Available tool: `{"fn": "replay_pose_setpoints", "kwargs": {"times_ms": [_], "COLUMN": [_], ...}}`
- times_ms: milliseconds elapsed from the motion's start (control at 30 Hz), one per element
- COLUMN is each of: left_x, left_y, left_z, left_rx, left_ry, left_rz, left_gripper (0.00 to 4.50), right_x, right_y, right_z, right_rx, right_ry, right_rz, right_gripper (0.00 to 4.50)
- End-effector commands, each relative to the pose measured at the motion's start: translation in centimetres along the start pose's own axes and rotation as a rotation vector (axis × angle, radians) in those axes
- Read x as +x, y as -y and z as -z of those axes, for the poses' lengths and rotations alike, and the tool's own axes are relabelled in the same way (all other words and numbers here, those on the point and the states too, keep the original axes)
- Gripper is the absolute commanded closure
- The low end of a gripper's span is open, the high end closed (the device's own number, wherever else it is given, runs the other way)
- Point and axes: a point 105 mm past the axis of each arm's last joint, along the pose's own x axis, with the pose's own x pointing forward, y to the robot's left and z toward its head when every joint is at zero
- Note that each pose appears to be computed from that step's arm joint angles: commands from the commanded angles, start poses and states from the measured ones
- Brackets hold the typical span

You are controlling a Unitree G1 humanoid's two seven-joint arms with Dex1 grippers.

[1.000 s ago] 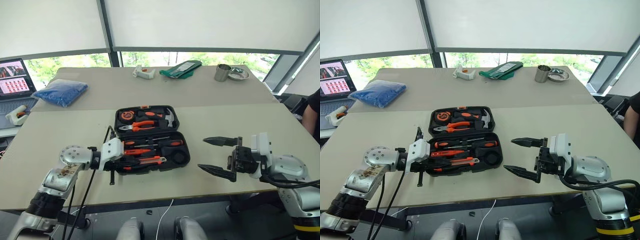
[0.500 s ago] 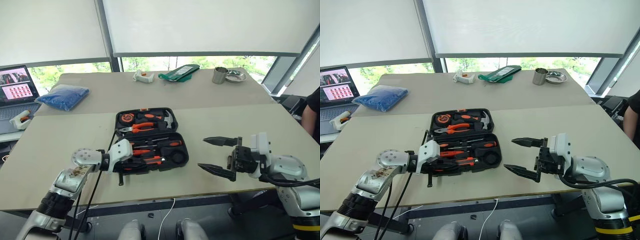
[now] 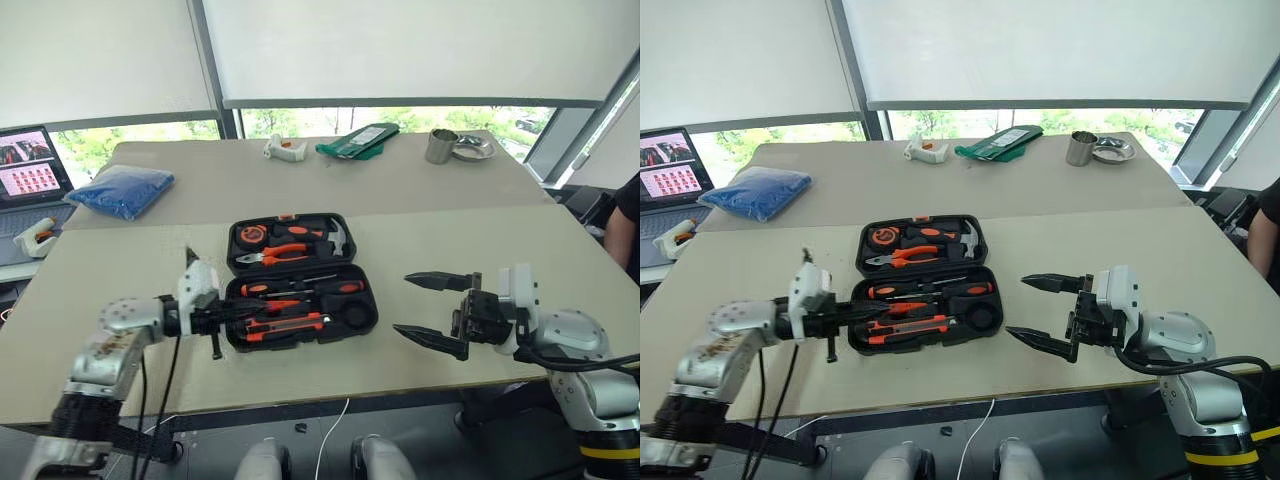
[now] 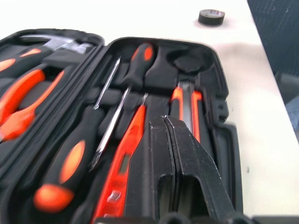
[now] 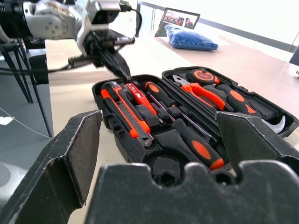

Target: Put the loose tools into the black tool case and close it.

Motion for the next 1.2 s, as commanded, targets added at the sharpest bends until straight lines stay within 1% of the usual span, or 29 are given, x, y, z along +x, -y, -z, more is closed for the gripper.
{"fn": "replay_pose_setpoints", "kwargs": {"times_ms": [33,100,167,267,400,633,733,933,1067,1133,1200], "left_x": [0.5,0.9,1.2,1.5,2.4,3.2,3.1,1.8,2.1,1.9,1.1], "left_y": [0.9,1.1,1.2,1.2,2.4,3.1,3.0,1.9,1.4,1.6,1.6], "left_z": [0.4,0.7,1.7,3.3,4.5,5.7,5.3,3.5,1.6,1.9,2.0], "left_rx": [0.012,0.004,-0.001,-0.055,-0.085,-0.093,-0.079,0.012,0.051,0.048,0.042], "left_ry": [-0.023,-0.033,-0.084,-0.162,-0.222,-0.263,-0.242,-0.166,-0.077,-0.124,-0.159], "left_rz": [0.040,0.042,0.037,0.013,0.062,0.082,0.079,0.061,0.061,0.080,0.084], "left_gripper": [4.45,4.45,4.45,4.45,4.45,4.45,4.45,4.45,4.45,4.45,4.45], "right_x": [0.3,0.3,0.2,0.1,0.1,0.1,0.1,-0.3,-0.5,-0.5,-0.9], "right_y": [0.1,0.1,0.1,0.2,0.2,0.4,0.4,0.6,0.5,0.4,0.4], "right_z": [-0.9,-0.9,-0.9,-0.9,-1.0,-1.1,-1.2,-1.0,-0.9,-0.9,-0.8], "right_rx": [-0.048,-0.048,-0.049,-0.052,-0.055,-0.062,-0.065,-0.065,-0.060,-0.058,-0.058], "right_ry": [0.023,0.022,0.020,0.016,0.015,0.015,0.015,0.005,0.002,0.001,-0.010], "right_rz": [-0.009,-0.009,-0.009,-0.007,-0.004,0.000,0.002,0.013,0.020,0.020,0.029], "right_gripper": [0.00,0.00,0.00,0.00,0.00,0.00,0.00,0.00,0.00,0.00,0.00]}}
